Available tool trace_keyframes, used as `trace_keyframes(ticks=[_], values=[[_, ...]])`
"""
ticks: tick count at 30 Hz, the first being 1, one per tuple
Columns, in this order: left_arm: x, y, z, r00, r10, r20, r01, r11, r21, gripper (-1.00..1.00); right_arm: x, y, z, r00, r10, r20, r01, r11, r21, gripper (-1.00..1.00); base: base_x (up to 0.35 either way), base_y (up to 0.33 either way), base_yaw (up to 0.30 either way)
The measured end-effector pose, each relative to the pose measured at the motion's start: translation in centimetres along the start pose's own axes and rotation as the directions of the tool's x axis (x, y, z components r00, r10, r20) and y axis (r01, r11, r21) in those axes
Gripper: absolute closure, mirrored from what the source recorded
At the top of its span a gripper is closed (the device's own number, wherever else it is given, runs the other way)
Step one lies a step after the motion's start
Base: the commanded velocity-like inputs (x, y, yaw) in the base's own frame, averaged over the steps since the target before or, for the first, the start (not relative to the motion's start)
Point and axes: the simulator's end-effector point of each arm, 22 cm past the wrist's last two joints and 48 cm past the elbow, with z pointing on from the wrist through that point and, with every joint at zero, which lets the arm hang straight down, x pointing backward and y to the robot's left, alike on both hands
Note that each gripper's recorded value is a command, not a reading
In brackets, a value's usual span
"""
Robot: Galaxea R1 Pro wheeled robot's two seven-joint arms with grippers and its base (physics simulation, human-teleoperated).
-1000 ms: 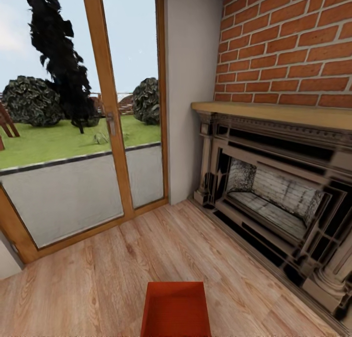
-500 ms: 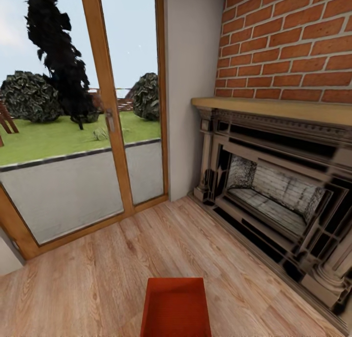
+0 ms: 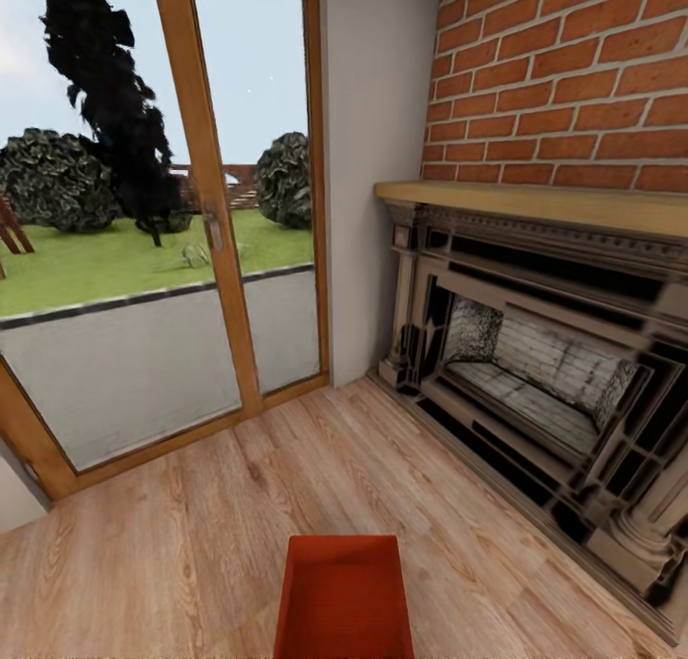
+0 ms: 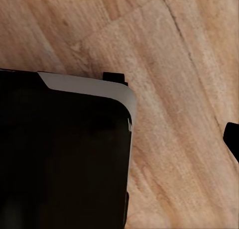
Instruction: Move the two storage containers from the living room to the garage. In the garage, place one container on the floor and stack the other container on top of it (either order is fine).
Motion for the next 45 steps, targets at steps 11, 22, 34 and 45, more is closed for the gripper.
trace_keyframes(ticks=[11, 22, 34, 45], values=[[0.7, 0.2, 0.2, 1.000, 0.001, -0.016, -0.001, 1.000, -0.006, -1.00, 0.7, 0.0, 0.0, 1.000, -0.006, -0.018, 0.005, 1.000, -0.002, -1.00, 0.000, 0.000, 0.000], [1.3, 0.5, 0.3, 0.999, 0.002, -0.033, -0.003, 1.000, -0.013, -1.00, 1.4, 0.2, 0.1, 0.999, -0.014, -0.036, 0.014, 1.000, -0.009, -1.00, 0.000, 0.000, 0.000], [2.0, 0.8, 0.5, 0.999, 0.004, -0.051, -0.005, 1.000, -0.020, -1.00, 2.2, 0.2, 0.1, 0.998, -0.014, -0.053, 0.013, 1.000, -0.009, -1.00, 0.000, 0.000, 0.000], [2.7, 1.0, 0.7, 0.998, 0.005, -0.067, -0.006, 1.000, -0.026, -1.00, 2.7, 0.2, 0.1, 0.998, -0.012, -0.067, 0.011, 1.000, -0.009, -1.00, 0.000, 0.000, 0.000]])
